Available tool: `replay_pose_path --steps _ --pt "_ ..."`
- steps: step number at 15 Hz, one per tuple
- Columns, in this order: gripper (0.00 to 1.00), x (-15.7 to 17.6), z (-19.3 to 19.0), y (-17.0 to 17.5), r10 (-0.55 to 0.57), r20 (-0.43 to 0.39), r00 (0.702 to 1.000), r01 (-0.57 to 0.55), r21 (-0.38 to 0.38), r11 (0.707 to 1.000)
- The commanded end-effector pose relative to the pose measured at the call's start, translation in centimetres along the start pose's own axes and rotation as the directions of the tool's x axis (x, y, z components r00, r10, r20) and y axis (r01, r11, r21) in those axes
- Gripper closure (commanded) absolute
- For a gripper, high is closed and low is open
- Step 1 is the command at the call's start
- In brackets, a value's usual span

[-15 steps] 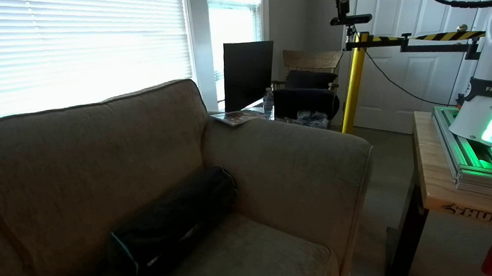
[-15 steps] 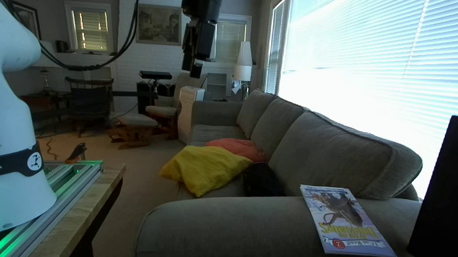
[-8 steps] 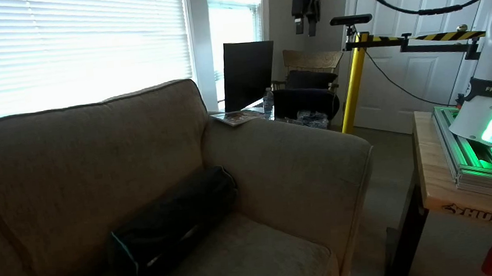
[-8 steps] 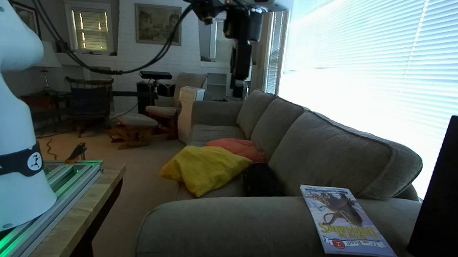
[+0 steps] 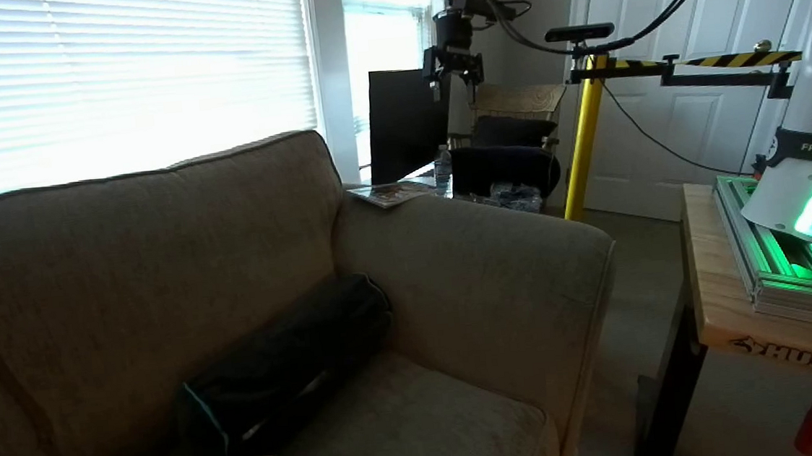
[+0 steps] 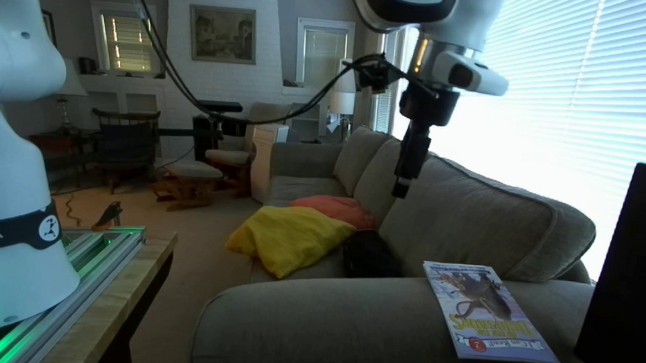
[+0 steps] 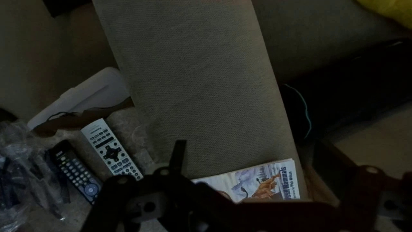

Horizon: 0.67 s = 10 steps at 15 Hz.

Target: Put the thing soon the table

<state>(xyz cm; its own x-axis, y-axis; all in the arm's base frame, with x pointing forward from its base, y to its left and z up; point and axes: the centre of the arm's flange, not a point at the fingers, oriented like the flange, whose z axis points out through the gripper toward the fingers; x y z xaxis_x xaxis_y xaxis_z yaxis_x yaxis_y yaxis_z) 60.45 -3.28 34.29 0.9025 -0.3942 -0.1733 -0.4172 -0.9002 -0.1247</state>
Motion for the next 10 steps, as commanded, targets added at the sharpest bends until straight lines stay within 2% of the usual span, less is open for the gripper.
replay_pose_path --steps 1,4,8,9,10 --pt "0.0 8.9 0.5 0.2 0.08 0.112 0.99 -0.087 0.054 0.995" --pt "0.0 13.1 2.1 2.9 0.137 0.156 0.978 -0.148 0.059 0.987" --pt "0.0 17.3 2.6 7.4 0.23 0.154 0.961 -0.243 0.075 0.967" --pt "0.0 17.5 2.3 8.1 0.263 0.175 0.949 -0.278 0.07 0.958" --pt "0.0 13.0 3.6 8.3 0.205 0.137 0.969 -0.213 0.045 0.976"
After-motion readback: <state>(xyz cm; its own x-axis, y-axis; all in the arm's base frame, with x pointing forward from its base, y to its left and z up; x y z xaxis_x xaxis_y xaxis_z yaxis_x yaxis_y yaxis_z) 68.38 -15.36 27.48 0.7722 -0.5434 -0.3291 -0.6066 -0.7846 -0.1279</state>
